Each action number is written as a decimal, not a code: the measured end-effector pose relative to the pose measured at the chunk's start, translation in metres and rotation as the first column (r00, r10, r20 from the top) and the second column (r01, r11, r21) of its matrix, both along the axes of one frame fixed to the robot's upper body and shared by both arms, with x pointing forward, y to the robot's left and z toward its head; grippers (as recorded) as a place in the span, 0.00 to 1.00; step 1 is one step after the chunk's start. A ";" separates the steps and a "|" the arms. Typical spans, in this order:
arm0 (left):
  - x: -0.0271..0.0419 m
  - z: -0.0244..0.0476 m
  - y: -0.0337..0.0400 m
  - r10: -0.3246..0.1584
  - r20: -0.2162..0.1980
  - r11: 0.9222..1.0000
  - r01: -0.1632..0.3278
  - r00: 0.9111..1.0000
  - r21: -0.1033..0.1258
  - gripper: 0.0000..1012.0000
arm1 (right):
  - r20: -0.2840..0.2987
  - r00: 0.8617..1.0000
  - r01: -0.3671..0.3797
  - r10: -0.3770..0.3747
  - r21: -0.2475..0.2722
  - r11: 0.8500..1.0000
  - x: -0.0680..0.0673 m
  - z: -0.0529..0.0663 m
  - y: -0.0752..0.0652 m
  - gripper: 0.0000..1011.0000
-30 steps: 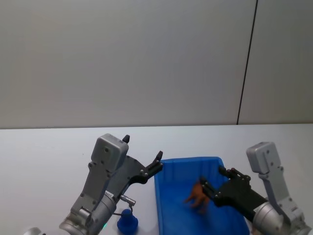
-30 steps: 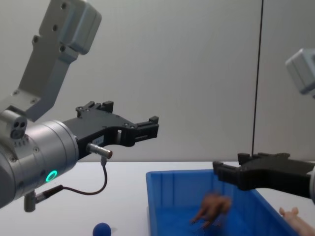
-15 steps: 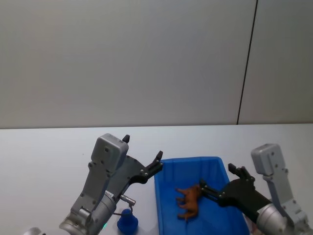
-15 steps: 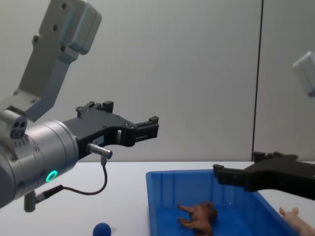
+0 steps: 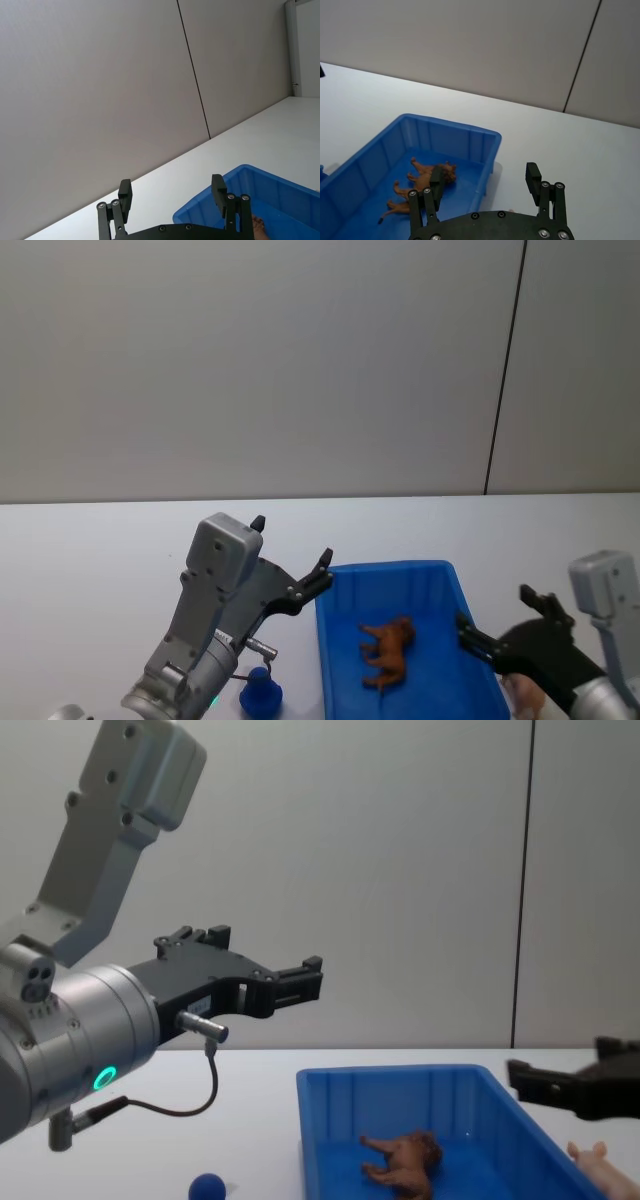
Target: Pick up the two dolls from the table and place them into the box.
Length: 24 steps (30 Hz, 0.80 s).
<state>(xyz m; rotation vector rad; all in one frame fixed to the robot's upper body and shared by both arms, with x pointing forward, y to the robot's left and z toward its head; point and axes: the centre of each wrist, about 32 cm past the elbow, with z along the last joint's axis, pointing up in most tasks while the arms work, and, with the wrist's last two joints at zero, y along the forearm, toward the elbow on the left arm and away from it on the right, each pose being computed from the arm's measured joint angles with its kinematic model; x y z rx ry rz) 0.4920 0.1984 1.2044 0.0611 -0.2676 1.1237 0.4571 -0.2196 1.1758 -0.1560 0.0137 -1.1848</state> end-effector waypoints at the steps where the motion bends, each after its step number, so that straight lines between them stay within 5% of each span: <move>1: 0.0000 0.0000 0.0000 0.000 0.000 1.000 0.000 1.000 0.000 0.99 | -0.001 1.000 0.006 -0.006 0.000 1.000 -0.001 0.000 -0.001 0.99; 24: 0.0000 0.0000 0.0000 0.000 0.000 1.000 0.000 1.000 0.000 0.99 | -0.073 0.988 0.135 -0.138 -0.044 0.990 -0.030 -0.022 -0.025 0.99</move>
